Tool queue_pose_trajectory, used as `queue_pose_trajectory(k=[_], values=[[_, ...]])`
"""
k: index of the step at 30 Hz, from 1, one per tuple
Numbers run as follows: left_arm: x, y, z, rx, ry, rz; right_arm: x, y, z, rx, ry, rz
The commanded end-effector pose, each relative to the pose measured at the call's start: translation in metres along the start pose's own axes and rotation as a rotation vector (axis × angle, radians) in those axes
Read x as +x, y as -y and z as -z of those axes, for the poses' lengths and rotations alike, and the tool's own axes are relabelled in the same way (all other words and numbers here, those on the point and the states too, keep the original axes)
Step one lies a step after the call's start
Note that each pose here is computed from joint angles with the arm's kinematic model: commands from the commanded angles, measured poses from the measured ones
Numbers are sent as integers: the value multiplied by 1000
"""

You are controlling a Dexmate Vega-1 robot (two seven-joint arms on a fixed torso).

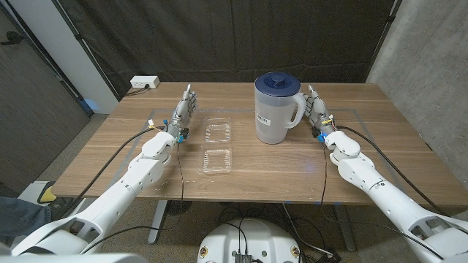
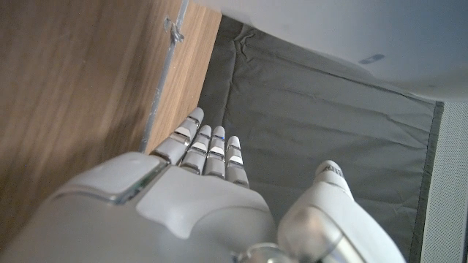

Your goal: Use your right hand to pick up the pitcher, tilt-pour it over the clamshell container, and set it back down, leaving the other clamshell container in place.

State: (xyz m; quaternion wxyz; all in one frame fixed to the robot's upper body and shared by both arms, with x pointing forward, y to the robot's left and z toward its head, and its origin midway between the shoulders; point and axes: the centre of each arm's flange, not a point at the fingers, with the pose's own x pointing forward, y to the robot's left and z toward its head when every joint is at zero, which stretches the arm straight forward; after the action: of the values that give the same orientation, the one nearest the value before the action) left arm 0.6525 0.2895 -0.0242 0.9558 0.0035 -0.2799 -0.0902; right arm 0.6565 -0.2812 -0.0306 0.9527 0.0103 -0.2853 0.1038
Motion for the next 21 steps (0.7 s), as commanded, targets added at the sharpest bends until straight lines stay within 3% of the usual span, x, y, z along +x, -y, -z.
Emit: queue_pose_trajectory(k=[1, 9, 15, 21], values=[[-2, -1, -5, 61, -36, 2, -3, -14, 4, -65, -11, 16], [-6, -7, -11, 86, -50, 16, -23, -13, -1, -64, 52, 59], [-4, -9, -12, 100, -61, 31, -37, -6, -3, -69, 57, 92], [-1, -9, -3, 89, -79, 64, -55, -6, -9, -71, 68, 109]])
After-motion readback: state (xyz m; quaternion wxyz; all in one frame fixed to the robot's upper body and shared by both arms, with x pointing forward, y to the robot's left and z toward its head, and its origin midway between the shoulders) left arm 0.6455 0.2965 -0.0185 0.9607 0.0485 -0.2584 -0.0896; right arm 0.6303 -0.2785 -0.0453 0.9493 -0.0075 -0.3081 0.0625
